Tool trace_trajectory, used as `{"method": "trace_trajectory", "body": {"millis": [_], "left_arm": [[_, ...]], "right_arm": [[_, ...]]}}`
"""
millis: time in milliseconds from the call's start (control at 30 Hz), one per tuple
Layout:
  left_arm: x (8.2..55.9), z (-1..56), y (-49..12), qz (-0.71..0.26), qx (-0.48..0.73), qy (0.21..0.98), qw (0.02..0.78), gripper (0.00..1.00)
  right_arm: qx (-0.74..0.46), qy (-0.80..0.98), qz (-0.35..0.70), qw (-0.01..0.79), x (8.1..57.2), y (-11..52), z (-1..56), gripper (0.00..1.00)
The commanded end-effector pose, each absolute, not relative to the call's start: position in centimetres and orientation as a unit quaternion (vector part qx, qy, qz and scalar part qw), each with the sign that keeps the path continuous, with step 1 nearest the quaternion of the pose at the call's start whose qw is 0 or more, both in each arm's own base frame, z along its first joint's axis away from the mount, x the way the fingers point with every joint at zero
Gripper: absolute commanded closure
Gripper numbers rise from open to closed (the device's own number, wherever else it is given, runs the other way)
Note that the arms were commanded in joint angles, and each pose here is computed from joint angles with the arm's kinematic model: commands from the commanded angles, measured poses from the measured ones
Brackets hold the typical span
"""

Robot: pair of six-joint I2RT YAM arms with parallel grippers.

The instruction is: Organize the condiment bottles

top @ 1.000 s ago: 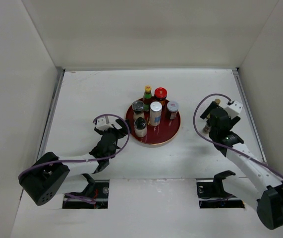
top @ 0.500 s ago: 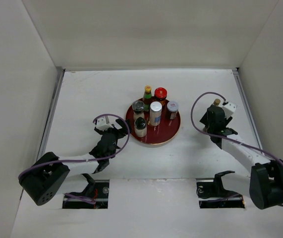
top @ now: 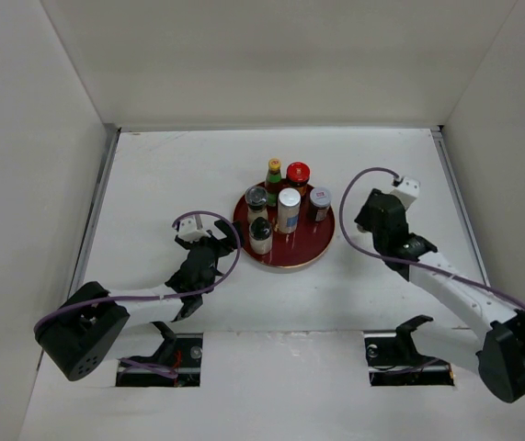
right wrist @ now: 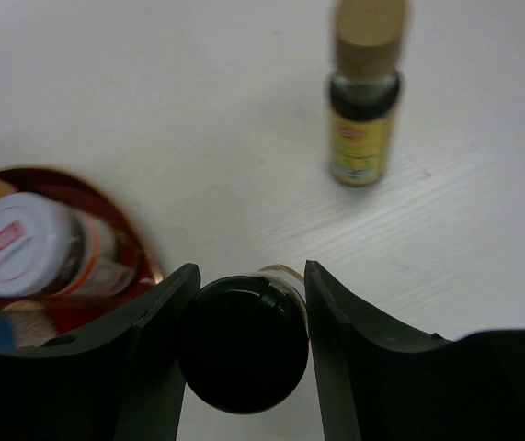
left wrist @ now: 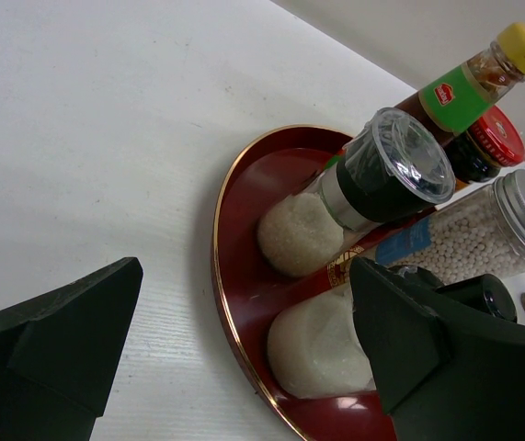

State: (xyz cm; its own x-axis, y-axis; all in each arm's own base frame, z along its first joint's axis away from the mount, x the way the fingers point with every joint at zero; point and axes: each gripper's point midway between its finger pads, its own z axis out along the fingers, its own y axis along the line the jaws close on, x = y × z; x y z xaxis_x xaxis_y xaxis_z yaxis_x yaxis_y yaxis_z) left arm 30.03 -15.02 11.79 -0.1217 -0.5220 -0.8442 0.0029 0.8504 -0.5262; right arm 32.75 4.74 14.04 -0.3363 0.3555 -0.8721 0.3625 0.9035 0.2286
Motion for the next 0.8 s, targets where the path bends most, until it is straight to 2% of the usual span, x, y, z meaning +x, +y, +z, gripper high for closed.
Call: {"method": "trace_trajectory", "body": {"millis": [0,167,300,567,767], "left_arm": [[30.9,14.2,-15.7,-0.234,-0.194,0.695,0.652,0.0],[30.8,14.4,-15.3,-0.231,-0.199,0.691,0.655,0.0],[30.7,14.5,-15.2,-0.234,-0.199,0.69,0.656,0.0],[30.7,14.5,-15.2,-0.234,-0.199,0.689,0.656,0.0],[30.7,14.5,-15.2,-0.234,-0.198,0.69,0.656,0.0]], "right_arm": [[0.174,0.806,0.049,0.563,34.0,9.7,18.1,0.58],[0.085,0.826,0.126,0.543,33.9,20.1,17.8,0.58],[0.031,0.834,0.155,0.529,33.2,26.0,16.8,0.58],[-0.019,0.854,0.144,0.5,32.3,30.6,12.9,0.57],[-0.02,0.861,0.137,0.49,31.9,30.5,11.2,0.47]]}}
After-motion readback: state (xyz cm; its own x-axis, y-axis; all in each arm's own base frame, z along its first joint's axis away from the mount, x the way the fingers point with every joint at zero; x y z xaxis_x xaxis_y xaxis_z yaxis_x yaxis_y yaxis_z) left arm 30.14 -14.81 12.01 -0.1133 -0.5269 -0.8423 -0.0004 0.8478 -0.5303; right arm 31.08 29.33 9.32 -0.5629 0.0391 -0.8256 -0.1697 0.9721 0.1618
